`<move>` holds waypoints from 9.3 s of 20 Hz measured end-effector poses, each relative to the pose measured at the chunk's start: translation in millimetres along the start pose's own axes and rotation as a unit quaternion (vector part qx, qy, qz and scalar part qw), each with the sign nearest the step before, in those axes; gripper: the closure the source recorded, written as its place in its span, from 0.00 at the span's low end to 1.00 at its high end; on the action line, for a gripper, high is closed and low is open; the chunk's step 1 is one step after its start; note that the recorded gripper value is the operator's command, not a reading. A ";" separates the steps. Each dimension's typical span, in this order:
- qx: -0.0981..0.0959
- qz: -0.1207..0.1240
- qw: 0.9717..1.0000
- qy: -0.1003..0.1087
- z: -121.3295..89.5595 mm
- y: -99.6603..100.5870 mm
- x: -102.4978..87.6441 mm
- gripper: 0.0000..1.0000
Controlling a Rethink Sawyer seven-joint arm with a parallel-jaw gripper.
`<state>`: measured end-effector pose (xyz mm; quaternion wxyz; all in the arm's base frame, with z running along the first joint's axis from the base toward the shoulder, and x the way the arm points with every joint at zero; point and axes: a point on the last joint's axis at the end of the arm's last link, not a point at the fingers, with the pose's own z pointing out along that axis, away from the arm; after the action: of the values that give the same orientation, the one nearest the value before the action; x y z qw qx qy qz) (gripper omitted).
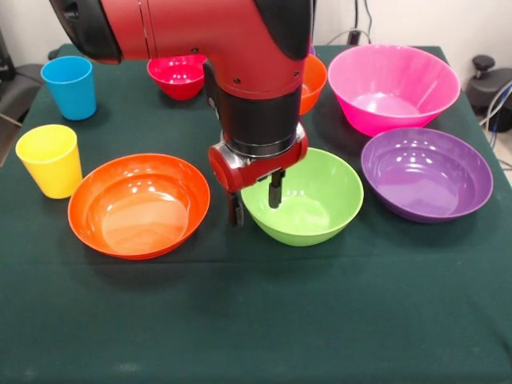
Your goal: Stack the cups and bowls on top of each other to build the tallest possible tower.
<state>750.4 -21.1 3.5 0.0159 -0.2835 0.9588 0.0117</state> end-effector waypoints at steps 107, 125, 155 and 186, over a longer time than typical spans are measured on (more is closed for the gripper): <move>-0.137 0.088 0.984 0.067 47.8 3.1 -30.8 1.00; -0.184 0.114 0.974 0.066 42.7 -2.8 -20.9 1.00; -0.217 0.134 0.962 0.094 67.5 -7.5 -8.3 1.00; -0.219 0.145 0.963 0.063 71.1 -1.1 -42.2 1.00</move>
<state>788.1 3.1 -66.0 -0.1086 -0.1380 0.9627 0.2056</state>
